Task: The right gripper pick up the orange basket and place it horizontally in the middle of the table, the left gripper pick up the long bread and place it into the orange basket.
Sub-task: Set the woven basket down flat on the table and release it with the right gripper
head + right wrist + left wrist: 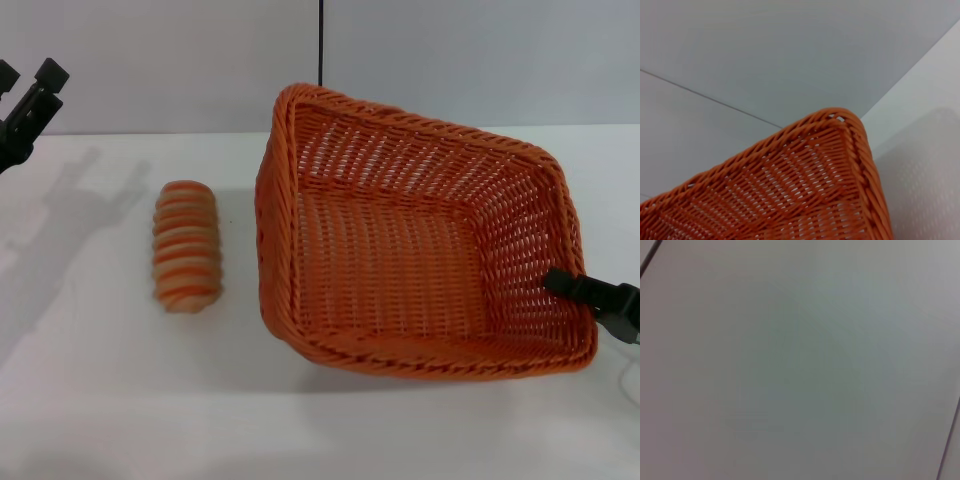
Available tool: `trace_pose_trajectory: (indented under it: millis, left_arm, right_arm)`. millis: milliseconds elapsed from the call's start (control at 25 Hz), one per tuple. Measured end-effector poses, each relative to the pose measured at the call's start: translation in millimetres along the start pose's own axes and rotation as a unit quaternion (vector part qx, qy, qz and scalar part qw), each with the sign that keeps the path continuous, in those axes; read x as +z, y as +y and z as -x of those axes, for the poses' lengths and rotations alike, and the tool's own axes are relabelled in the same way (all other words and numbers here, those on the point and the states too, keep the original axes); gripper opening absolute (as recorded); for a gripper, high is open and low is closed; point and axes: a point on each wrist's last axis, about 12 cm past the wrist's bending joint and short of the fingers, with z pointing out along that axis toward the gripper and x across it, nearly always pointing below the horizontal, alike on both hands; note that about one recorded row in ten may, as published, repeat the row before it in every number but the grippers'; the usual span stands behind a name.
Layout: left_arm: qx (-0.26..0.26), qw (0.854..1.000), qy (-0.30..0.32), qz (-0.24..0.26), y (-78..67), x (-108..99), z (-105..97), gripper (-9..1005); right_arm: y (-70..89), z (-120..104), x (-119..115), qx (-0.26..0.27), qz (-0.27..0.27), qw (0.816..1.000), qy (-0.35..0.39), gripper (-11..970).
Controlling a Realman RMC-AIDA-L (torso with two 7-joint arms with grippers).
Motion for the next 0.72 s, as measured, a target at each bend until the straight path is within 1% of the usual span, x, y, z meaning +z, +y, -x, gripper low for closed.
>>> trace_pose_trajectory:
  millis: [240, 560, 720]
  left_arm:
    - [0.000, 1.000, 0.003, 0.000, -0.2, 1.2, -0.9, 844]
    - [-0.002, 1.000, 0.004, 0.002, -0.5, 1.2, -2.0, 844]
    - [-0.002, 1.000, 0.004, 0.001, -0.8, 2.9, -2.2, 845]
  right_arm:
    - [1.4, 2.7, 0.8, -0.009, 0.002, 1.000, 0.017, 167]
    - [10.5, 9.8, 1.7, -0.023, 0.032, 0.999, 0.031, 174]
    - [12.1, 11.2, 1.6, -0.026, 0.037, 0.999, 0.030, 177]
